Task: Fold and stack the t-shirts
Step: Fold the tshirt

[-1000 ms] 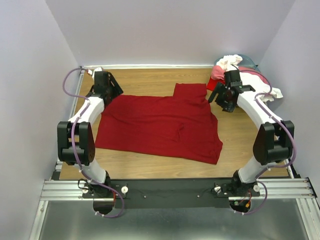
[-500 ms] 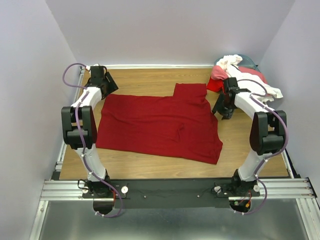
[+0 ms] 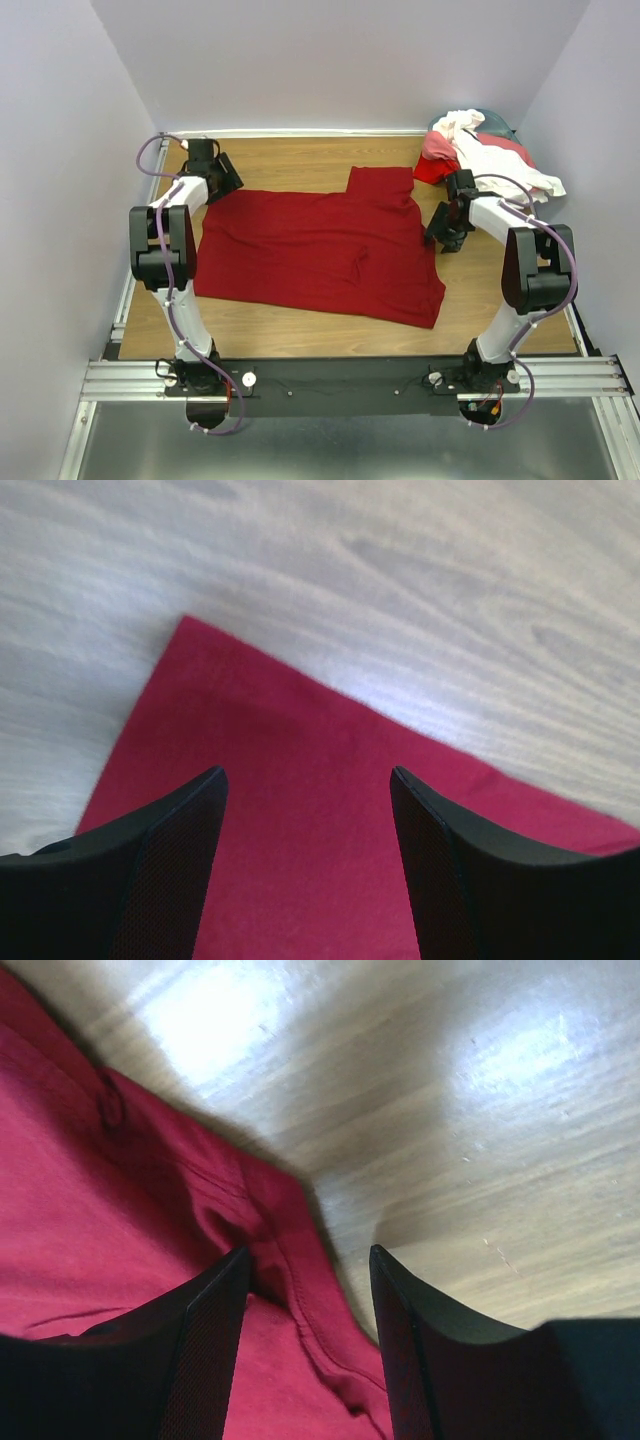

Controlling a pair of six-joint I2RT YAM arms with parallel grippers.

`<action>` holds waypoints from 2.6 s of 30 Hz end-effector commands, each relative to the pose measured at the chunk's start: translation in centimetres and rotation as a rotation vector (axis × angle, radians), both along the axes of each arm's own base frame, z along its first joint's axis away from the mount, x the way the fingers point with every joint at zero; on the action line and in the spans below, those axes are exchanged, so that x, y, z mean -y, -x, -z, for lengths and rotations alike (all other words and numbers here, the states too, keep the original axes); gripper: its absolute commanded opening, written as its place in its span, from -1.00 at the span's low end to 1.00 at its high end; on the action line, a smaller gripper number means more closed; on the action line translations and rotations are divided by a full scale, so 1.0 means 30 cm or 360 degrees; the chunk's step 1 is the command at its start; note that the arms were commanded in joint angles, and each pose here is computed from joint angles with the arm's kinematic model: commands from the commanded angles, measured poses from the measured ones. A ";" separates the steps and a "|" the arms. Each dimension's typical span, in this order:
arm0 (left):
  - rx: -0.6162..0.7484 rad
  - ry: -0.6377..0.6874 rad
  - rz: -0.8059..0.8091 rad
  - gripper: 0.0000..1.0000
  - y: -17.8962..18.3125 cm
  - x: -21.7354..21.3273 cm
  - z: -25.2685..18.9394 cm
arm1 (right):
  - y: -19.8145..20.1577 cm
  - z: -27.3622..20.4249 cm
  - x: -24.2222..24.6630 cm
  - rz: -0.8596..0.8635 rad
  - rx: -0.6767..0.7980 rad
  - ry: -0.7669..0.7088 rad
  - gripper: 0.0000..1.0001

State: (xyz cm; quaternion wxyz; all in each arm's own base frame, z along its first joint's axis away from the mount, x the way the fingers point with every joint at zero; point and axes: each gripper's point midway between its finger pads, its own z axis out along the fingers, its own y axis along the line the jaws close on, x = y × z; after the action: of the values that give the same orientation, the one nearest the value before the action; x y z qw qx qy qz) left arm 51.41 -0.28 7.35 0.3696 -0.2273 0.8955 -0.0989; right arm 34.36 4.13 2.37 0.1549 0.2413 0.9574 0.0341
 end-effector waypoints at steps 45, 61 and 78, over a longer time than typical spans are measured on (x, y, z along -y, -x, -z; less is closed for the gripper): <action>-0.0205 -0.0037 0.0000 0.48 0.072 -0.007 0.197 | -0.038 -0.001 0.159 0.0103 0.0088 0.0114 -0.76; -0.0001 -0.0171 -0.0008 0.48 -0.044 -0.046 -0.051 | -0.185 -0.260 0.005 -0.0074 0.0408 -0.0193 0.39; -0.0043 -0.0168 0.0112 0.48 0.120 0.091 -0.018 | -0.154 -0.164 -0.409 -0.0395 0.0293 -0.0371 0.41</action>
State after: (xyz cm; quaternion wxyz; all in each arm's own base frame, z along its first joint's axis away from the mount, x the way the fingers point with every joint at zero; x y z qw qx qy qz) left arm 49.06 -4.28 5.23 0.3368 -0.1680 0.9235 -0.0736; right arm 40.29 14.25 8.22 0.2252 0.1354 0.9503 0.1668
